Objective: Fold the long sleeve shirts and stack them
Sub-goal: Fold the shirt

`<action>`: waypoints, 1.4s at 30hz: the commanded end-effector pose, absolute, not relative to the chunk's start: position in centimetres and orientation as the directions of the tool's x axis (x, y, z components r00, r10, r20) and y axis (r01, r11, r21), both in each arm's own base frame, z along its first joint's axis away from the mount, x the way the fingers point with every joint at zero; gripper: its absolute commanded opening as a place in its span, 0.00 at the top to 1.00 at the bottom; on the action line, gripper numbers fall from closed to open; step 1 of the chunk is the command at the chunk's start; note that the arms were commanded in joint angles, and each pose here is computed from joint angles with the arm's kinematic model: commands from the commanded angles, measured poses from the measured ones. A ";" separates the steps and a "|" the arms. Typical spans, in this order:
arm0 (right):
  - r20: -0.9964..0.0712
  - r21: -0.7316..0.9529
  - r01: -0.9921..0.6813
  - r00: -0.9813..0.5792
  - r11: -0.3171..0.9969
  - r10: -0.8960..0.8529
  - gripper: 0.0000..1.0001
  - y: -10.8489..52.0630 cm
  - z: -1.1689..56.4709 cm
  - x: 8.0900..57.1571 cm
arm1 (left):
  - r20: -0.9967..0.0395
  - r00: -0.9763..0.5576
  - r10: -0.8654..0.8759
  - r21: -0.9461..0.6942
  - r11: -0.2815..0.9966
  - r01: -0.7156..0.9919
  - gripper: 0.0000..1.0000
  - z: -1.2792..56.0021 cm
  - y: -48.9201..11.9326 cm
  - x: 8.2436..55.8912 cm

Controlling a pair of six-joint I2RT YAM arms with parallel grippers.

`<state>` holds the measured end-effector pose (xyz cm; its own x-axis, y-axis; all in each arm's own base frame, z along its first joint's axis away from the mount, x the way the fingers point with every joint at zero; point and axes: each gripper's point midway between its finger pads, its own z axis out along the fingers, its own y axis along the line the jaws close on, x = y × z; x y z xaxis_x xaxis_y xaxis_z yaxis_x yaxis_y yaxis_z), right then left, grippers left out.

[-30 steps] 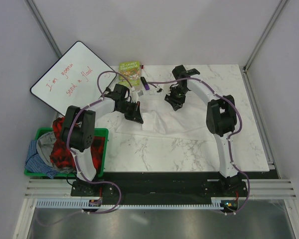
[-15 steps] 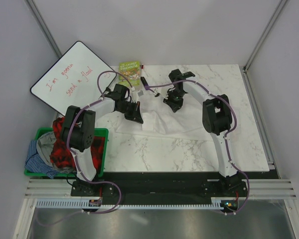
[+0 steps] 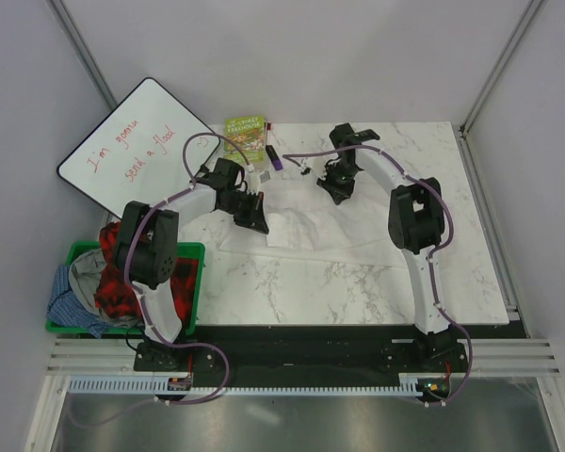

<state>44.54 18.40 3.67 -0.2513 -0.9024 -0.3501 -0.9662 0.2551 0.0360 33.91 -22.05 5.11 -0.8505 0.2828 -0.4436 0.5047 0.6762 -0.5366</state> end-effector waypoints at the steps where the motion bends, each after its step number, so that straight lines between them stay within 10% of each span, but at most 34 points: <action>1: -0.428 -0.088 -0.950 -0.234 0.298 -0.873 1.00 17.0 8.8 47.6 | -0.492 -0.812 0.314 -0.472 0.687 0.552 0.98 6.7 -21.2 34.7; 24: -0.468 -0.111 -0.846 -0.418 0.521 -0.779 0.84 12.6 13.6 45.9 | -0.433 -0.844 0.315 -0.336 0.813 0.476 0.98 3.1 -19.1 38.4; 42: -0.207 -0.205 -0.735 -0.613 0.647 -0.762 0.89 5.0 2.0 47.4 | -0.572 -0.756 0.318 -0.244 0.814 0.527 0.46 8.7 -13.9 39.4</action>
<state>44.16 6.94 2.27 -0.5826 -0.7825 -0.2197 -0.7879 0.6101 -0.0839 38.24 -16.13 6.20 -0.8245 0.2786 -0.4926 0.4691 0.8233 -0.3195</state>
